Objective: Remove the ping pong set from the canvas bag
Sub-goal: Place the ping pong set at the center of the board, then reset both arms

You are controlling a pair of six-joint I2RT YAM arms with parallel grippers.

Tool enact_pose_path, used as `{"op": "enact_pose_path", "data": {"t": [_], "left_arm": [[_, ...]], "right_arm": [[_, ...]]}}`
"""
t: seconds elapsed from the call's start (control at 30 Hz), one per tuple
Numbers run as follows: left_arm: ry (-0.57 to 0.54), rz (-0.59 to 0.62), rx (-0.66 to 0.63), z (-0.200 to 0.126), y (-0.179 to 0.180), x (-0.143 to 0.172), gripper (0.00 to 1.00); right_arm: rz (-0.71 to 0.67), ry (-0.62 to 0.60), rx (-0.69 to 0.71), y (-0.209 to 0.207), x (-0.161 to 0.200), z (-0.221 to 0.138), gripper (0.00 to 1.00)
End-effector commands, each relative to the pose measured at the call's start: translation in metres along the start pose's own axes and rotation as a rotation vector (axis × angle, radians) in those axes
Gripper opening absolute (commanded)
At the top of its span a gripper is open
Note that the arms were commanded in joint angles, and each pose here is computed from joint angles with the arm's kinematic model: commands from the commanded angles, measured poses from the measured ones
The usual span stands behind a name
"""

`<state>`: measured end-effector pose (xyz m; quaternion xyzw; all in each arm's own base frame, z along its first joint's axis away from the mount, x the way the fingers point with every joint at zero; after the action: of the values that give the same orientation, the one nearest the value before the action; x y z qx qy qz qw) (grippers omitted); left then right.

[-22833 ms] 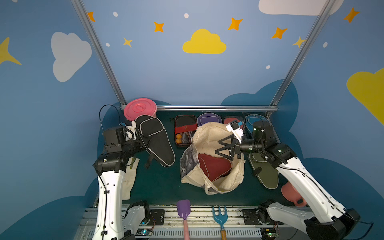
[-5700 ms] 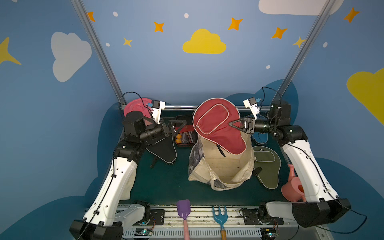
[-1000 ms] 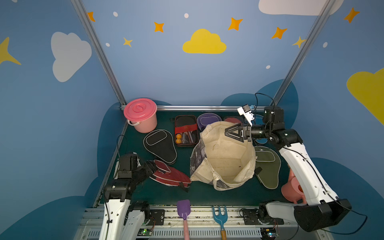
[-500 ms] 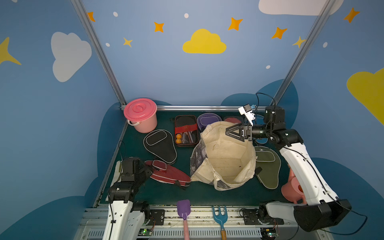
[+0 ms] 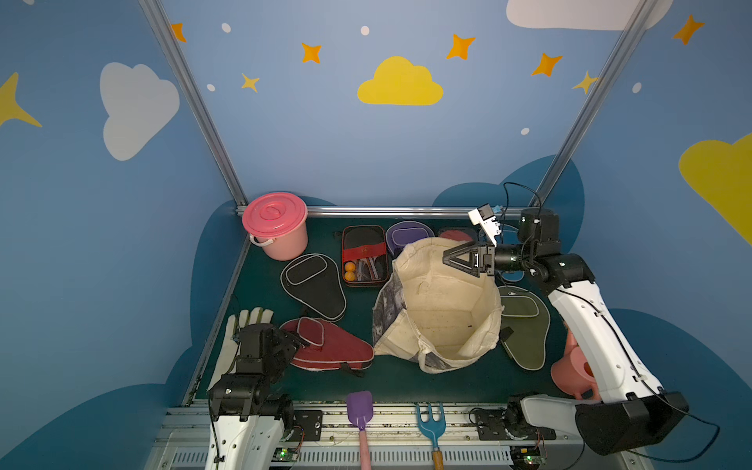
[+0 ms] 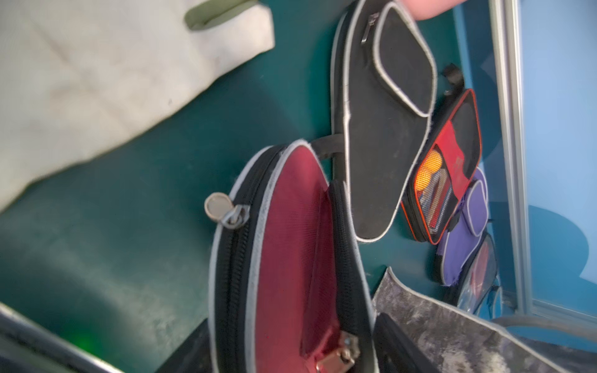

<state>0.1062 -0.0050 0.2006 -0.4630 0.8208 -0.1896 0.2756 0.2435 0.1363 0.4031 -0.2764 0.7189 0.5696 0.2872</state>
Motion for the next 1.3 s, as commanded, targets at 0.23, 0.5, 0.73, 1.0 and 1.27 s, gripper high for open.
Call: {"op": "enact_pose_path", "data": {"t": [0.23, 0.5, 0.73, 1.0, 1.27], "left_arm": [[-0.018, -0.061, -0.100, -0.014, 0.019, 0.006, 0.86], [-0.042, 0.074, -0.088, -0.027, -0.003, -0.007, 1.00], [-0.281, 0.479, -0.015, -0.055, -0.092, -0.058, 1.00], [-0.551, 0.691, 0.275, -0.003, -0.140, -0.071, 1.00], [-0.642, 0.811, 0.167, 0.057, -0.109, -0.064, 1.00]], "right_arm": [[0.001, -0.026, 0.024, -0.004, 0.006, -0.009, 0.83], [-0.017, -0.059, 0.106, 0.000, 0.003, -0.021, 0.84], [-0.040, -0.250, 0.373, 0.000, -0.015, -0.073, 0.91], [-0.036, -0.533, 1.043, -0.059, 0.006, -0.148, 0.93], [-0.273, -0.535, 1.277, -0.133, 0.092, -0.123, 0.93]]}}
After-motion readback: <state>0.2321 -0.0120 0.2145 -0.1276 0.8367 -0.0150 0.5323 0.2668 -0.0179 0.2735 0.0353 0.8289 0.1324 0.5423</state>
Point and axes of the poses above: each gripper's point midway between its finger pads, its own z axis out along the fingers, its own y axis along the line the jaws close on, x = y × z, the point moved 9 cm from there along -z, back along the fingers, and after that the axes turned 1 degree about z, right-handed, at the moved point
